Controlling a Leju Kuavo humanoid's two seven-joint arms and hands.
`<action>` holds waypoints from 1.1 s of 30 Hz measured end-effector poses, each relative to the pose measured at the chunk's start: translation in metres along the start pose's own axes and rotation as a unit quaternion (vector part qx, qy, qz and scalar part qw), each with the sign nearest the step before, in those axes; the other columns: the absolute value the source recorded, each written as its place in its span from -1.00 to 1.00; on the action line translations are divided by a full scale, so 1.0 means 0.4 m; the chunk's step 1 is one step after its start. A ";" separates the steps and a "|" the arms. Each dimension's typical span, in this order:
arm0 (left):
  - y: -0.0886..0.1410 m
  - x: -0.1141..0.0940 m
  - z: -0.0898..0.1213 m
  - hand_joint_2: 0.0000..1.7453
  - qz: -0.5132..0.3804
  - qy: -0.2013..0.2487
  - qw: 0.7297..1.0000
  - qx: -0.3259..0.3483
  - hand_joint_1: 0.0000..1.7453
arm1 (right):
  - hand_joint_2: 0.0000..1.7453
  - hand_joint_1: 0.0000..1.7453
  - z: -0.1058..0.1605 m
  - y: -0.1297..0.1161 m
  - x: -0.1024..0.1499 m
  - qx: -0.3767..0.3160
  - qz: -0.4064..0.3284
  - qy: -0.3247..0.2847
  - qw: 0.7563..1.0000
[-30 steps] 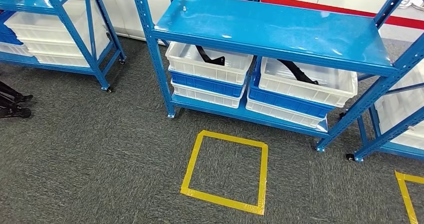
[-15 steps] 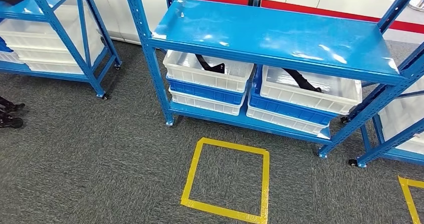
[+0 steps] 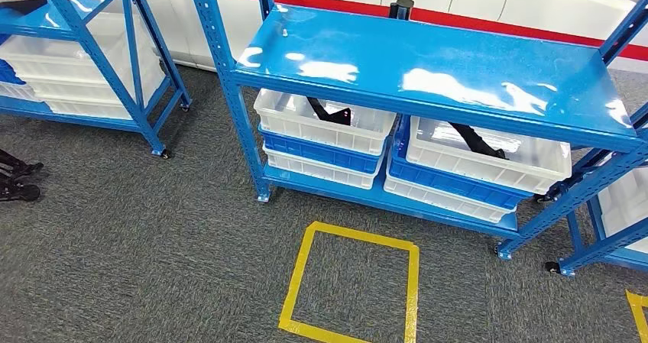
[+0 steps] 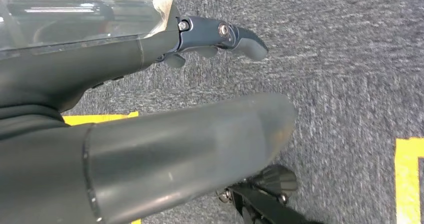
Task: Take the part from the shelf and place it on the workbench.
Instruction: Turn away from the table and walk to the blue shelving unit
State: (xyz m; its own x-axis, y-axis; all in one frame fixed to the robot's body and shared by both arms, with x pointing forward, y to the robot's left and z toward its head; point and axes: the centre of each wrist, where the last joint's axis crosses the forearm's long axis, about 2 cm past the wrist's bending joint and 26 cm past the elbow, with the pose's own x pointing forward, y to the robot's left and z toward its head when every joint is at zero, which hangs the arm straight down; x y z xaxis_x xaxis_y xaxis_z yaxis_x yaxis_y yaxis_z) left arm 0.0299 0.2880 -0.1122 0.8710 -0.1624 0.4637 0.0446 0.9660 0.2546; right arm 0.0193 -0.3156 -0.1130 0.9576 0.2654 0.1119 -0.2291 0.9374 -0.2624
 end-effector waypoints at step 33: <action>0.004 0.011 -0.006 -1.00 0.004 0.017 1.000 0.007 -1.00 | -1.00 -1.00 0.000 0.001 0.005 -0.003 0.002 -0.005 1.000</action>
State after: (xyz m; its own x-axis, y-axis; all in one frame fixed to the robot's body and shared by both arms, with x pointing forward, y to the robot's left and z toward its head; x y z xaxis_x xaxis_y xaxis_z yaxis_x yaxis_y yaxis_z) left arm 0.0349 0.2891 -0.1118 0.8875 -0.1481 0.4363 0.0317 0.9643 0.2627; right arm 0.0213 -0.3145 -0.1128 0.9546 0.2723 0.1205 -0.2326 0.9345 -0.2693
